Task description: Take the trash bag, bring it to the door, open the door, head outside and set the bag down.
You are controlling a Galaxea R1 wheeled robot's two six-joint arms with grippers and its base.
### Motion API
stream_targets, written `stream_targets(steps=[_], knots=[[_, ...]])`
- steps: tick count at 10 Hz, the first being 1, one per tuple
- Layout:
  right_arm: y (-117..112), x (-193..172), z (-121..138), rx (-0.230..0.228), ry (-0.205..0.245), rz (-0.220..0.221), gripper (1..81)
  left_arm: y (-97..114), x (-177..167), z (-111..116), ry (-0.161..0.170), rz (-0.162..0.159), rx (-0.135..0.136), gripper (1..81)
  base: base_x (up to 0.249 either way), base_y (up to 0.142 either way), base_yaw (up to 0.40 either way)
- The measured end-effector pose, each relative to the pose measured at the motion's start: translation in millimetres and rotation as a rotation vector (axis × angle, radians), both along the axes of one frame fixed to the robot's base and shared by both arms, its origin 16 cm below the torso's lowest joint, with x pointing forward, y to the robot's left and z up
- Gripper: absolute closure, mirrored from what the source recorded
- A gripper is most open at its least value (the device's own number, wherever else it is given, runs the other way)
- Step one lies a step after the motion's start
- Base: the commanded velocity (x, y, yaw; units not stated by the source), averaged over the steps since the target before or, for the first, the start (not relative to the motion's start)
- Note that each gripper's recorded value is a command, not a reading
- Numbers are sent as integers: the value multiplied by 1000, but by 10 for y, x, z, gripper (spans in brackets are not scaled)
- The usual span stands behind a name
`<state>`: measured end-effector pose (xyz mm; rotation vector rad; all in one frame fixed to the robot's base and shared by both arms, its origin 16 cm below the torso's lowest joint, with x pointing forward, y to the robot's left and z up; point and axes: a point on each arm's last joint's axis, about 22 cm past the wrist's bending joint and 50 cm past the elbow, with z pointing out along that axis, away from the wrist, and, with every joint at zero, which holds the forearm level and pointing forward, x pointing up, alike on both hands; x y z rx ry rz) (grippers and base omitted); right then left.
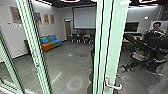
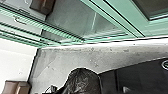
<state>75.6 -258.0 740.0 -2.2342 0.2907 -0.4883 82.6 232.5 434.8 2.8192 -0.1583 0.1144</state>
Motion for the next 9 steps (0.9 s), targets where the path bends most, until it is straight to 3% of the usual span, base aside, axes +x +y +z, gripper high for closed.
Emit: stream_targets(steps=[4,9], knots=[[-135,468,548,6,-55,19,10,-56,-5,0,1,-1,-6,811,0,0,0],[-262,950,1132,17,-94,3,10,-127,-7,2,1,-3,-15,811,0,0,0]])
